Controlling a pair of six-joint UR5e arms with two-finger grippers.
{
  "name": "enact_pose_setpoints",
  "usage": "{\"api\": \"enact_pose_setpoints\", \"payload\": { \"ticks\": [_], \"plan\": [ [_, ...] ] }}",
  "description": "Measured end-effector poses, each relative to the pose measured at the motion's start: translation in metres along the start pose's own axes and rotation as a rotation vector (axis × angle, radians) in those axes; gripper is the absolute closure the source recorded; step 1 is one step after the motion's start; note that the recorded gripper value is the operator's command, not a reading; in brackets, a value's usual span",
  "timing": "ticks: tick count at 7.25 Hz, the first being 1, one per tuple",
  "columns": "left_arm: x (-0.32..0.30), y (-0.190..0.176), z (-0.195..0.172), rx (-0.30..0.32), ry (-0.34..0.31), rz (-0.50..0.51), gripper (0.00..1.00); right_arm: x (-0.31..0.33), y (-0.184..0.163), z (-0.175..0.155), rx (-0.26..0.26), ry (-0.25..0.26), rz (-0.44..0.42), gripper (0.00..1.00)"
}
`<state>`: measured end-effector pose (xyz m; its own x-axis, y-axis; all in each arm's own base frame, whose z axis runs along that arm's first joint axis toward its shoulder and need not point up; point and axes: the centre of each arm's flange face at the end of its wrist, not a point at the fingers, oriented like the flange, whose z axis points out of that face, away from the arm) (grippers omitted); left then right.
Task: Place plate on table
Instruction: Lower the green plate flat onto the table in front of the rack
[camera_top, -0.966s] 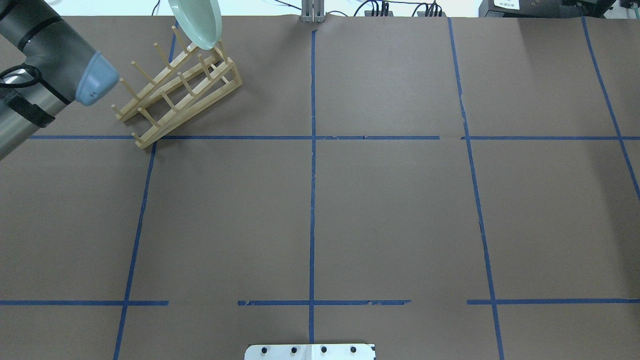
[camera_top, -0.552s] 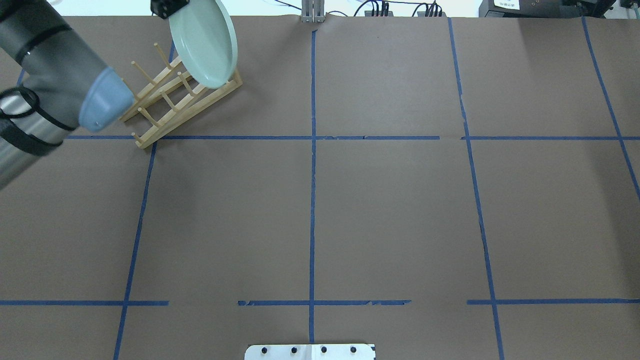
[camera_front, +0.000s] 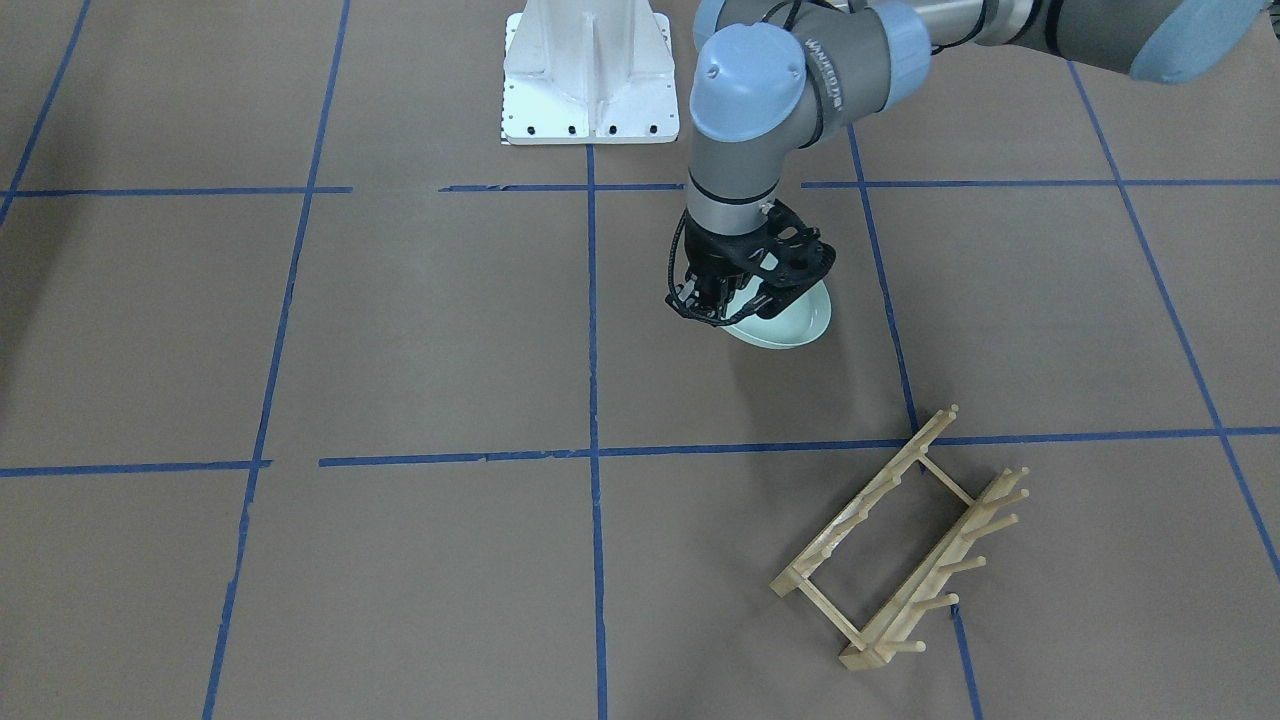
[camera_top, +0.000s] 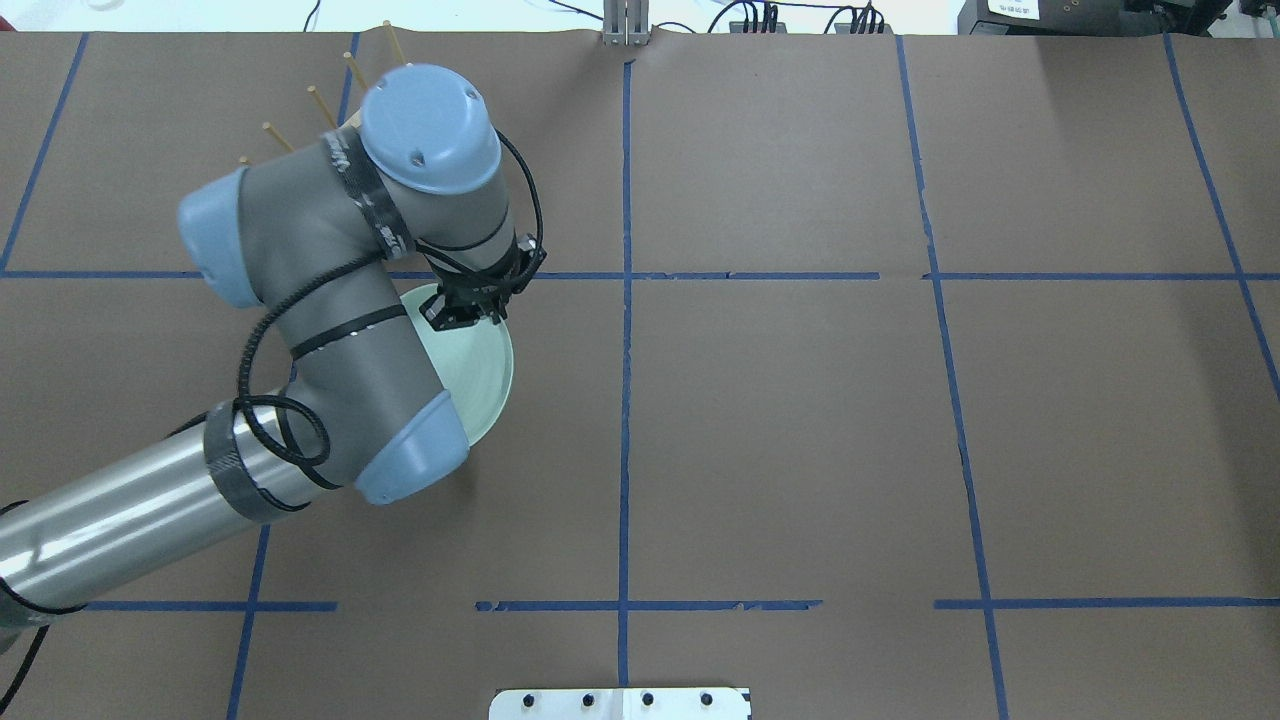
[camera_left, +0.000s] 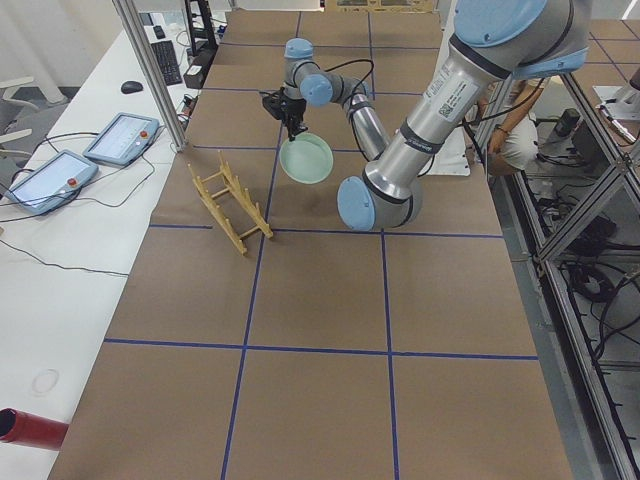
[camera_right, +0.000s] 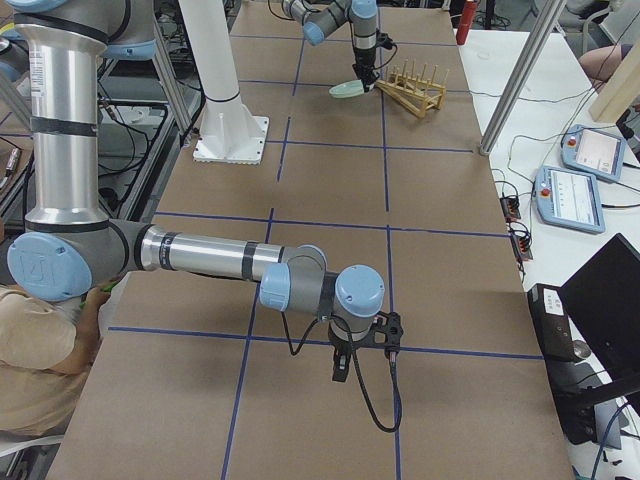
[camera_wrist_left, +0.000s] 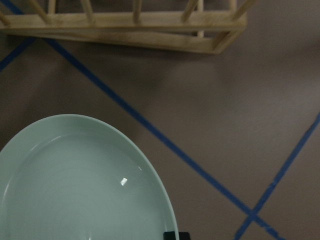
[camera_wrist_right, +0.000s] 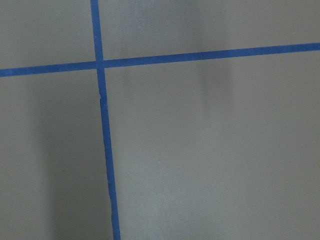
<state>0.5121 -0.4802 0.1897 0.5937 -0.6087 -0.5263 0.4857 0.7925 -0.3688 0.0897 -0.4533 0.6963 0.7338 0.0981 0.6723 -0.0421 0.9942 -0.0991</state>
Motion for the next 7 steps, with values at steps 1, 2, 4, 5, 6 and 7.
{"api": "enact_pose_setpoints", "payload": {
  "ticks": [1,2,4,5,6,7],
  "plan": [
    [0.010,0.022,0.029,0.008,-0.062,0.030,1.00,0.000,0.000,0.000,0.000,0.000,0.000,0.00],
    [0.020,0.036,0.047,0.034,-0.094,0.052,0.50,0.000,0.000,0.000,0.000,0.000,0.000,0.00],
    [0.022,0.052,0.073,0.054,-0.142,0.105,0.00,0.000,0.000,0.000,0.000,0.000,0.000,0.00],
    [0.020,0.049,0.070,0.056,-0.137,0.169,0.00,0.000,0.000,0.000,0.000,0.000,0.000,0.00],
    [0.013,0.032,0.050,0.061,-0.104,0.249,0.00,0.000,0.000,0.000,0.000,0.000,0.000,0.00],
    [-0.007,-0.013,0.019,0.084,-0.031,0.330,0.00,0.000,0.000,0.000,0.000,0.000,0.000,0.00]
  ]
}}
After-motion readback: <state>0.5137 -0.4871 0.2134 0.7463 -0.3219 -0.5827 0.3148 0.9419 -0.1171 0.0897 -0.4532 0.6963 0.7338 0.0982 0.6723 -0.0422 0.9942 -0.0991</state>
